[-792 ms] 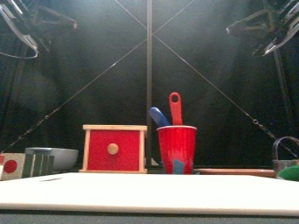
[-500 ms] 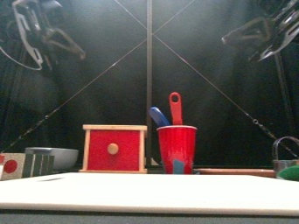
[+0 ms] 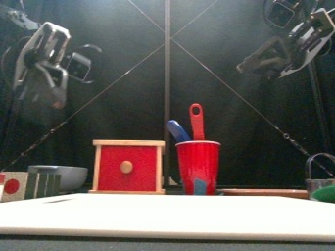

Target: Grab salmon sushi

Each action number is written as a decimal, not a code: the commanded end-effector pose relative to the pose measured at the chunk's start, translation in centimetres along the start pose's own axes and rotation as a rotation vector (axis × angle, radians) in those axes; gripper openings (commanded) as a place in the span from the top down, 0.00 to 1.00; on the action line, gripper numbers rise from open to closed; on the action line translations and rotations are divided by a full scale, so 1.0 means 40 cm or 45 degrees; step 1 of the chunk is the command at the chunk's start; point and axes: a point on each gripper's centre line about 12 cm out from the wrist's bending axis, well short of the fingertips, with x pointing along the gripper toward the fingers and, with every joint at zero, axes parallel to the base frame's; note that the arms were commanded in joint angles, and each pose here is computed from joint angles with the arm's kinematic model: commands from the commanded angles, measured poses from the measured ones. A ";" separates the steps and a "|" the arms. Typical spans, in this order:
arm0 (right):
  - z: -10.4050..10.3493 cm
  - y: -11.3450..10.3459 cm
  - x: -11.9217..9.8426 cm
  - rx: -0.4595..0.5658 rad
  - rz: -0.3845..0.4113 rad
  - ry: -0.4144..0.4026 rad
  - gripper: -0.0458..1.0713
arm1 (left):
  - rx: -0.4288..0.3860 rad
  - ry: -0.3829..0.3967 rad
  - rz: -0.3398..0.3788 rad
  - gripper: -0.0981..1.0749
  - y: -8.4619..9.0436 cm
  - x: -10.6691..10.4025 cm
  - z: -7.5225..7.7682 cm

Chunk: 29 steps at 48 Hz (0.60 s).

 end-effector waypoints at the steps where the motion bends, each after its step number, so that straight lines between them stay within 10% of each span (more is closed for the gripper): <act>1: 0.019 -0.004 0.002 0.002 -0.008 -0.021 0.90 | -0.025 -0.052 0.094 0.77 -0.009 -0.020 -0.013; 13: -0.003 -0.026 0.000 0.012 -0.053 0.027 0.90 | -0.264 -0.158 0.085 0.69 -0.066 -0.004 -0.110; 29: -0.034 -0.041 -0.004 0.014 -0.084 0.088 0.91 | -0.400 -0.051 0.155 0.24 -0.146 0.150 -0.184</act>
